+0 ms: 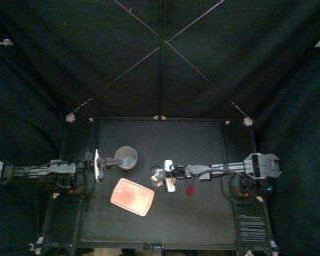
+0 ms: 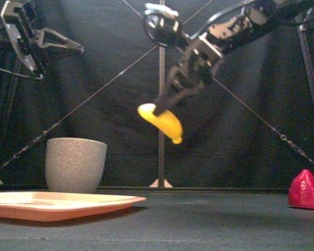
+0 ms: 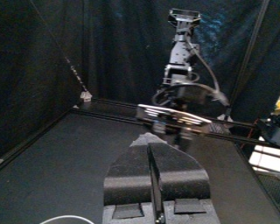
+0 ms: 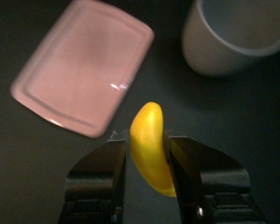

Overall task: Pick the banana then place it on the pink plate
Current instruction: Place banana on the pink plate

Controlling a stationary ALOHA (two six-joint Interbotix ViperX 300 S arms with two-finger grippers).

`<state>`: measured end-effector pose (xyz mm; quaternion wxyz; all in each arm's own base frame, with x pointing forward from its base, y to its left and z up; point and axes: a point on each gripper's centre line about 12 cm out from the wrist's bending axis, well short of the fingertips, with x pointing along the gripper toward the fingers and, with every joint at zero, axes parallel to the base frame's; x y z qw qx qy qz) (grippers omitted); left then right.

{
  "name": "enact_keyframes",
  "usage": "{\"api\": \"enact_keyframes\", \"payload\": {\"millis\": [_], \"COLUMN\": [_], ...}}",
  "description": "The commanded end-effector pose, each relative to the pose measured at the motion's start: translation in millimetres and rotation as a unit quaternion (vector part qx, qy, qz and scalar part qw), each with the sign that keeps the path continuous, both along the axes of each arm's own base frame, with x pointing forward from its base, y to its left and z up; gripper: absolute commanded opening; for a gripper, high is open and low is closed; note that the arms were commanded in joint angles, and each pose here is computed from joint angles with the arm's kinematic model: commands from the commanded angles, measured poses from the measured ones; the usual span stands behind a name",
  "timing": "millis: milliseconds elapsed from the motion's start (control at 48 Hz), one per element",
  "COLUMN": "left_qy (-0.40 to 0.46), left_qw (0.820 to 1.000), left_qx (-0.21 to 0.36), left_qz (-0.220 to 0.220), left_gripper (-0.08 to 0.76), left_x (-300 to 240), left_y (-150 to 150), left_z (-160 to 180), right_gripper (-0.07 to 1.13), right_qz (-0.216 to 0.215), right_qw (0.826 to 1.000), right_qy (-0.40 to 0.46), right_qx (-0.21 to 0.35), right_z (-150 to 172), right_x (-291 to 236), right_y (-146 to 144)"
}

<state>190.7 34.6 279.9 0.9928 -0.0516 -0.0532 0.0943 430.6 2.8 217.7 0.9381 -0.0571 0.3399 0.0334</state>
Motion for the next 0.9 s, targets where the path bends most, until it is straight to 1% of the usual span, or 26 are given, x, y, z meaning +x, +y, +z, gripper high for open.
{"api": "enact_keyframes", "payload": {"millis": [21, 104, 208, 354, 500, 750, 812, 896], "left_qy": [-0.005, 0.000, 0.001, -0.001, -0.001, 0.007, 0.008, 0.010], "left_qw": [1.000, 1.000, 1.000, 1.000, 1.000, 1.000, 1.000, 1.000], "left_qx": [0.000, -0.001, -0.001, 0.000, 0.001, 0.000, 0.000, -0.002], "left_qz": [0.011, 0.014, 0.014, 0.014, 0.014, 0.013, 0.014, 0.013], "left_gripper": [-0.001, -0.001, -0.001, -0.001, -0.001, -0.001, -0.001, -0.001], "left_x": [-1, -2, -1, -1, -1, -2, -2, -3], "left_y": [4, 5, 5, 5, 5, 5, 5, 5], "left_z": [2, -3, -3, -2, -2, -7, -7, -10], "right_gripper": [0.57, 0.57, 0.57, 0.57, 0.57, 0.58, 0.61, 0.69], "right_qz": [-0.002, -0.009, -0.014, -0.011, -0.010, 0.007, 0.012, 0.017], "right_qw": [0.998, 0.995, 0.994, 0.994, 0.995, 0.996, 0.996, 0.996], "right_qy": [-0.044, -0.043, -0.030, -0.027, -0.024, 0.011, 0.022, 0.039], "right_qx": [0.052, 0.085, 0.105, 0.105, 0.098, 0.094, 0.088, 0.083], "right_z": [16, 4, -15, -31, -42, -51, -54, -59], "right_x": [26, 47, 66, 91, 109, 128, 129, 129], "right_y": [25, 40, 48, 55, 52, 57, 58, 58]}}
